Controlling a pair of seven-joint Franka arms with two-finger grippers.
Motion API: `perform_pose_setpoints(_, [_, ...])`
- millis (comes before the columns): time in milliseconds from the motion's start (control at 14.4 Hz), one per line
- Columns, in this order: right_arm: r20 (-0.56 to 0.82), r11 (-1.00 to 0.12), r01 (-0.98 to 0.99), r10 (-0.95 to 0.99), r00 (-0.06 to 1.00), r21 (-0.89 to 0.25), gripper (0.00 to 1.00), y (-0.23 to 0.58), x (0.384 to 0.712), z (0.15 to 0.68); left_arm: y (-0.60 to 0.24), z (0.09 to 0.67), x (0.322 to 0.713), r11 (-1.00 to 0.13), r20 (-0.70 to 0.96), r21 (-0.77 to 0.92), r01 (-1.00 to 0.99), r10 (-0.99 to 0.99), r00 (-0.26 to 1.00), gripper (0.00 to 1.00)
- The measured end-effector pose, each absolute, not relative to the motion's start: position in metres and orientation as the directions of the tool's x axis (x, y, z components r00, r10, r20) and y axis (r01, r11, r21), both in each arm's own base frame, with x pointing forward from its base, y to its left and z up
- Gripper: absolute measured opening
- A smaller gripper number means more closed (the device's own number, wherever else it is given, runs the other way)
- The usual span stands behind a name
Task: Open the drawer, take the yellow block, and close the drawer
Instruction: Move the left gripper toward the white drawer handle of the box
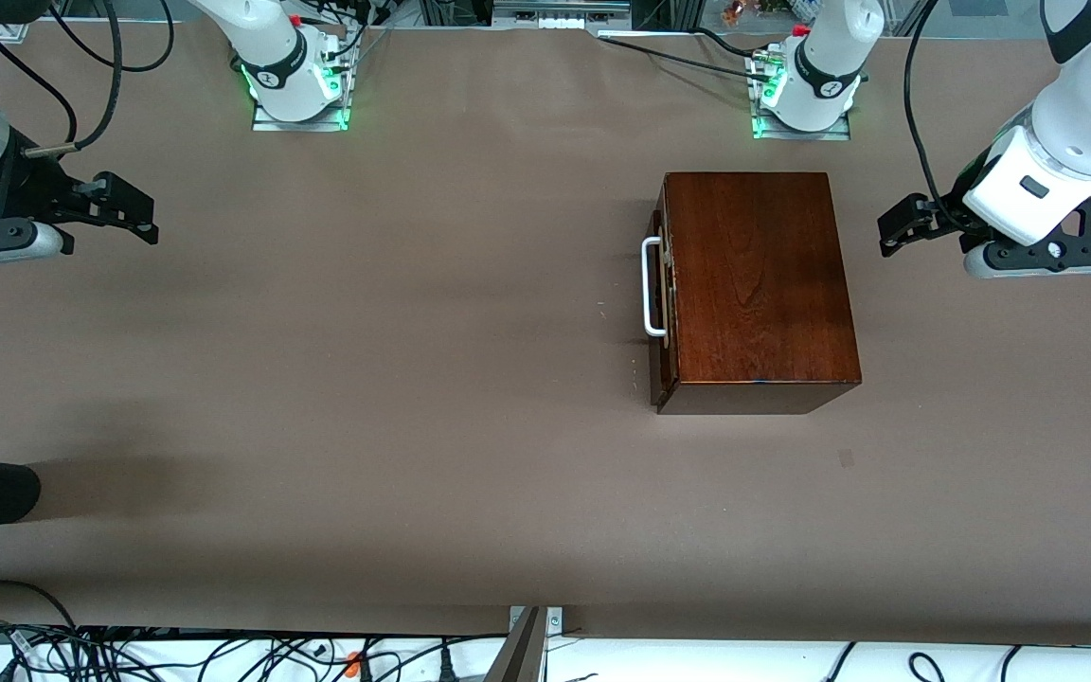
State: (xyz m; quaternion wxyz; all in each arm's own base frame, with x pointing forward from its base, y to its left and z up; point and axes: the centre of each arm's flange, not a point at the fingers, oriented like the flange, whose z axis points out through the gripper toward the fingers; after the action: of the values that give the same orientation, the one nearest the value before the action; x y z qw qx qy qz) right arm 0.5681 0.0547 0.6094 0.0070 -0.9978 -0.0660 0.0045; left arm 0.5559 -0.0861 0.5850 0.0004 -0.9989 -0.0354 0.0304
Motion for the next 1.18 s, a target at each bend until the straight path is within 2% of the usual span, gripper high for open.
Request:
perform_pose_setpoints(624, [-0.008, -0.991, 0.132, 0.132, 0.991, -0.015, 1.0, 0.055, 0.568, 0.609, -0.096, 0.58, 0.553, -0.999, -0.118, -0.009, 0.053, 0.054, 0.992, 1.0])
perform_pose_setpoints(901, [-0.008, -0.991, 0.132, 0.132, 0.991, -0.015, 1.0, 0.055, 0.568, 0.609, -0.132, 0.566, 0.548, -0.994, -0.198, 0.104, 0.025, 0.004, 0.98, 1.0])
perform_pose_setpoints(1178, [-0.008, -0.991, 0.132, 0.132, 0.991, -0.015, 1.0, 0.055, 0.568, 0.609, -0.179, 0.535, 0.555, -0.992, -0.249, 0.118, -0.042, -0.07, 0.966, 1.0])
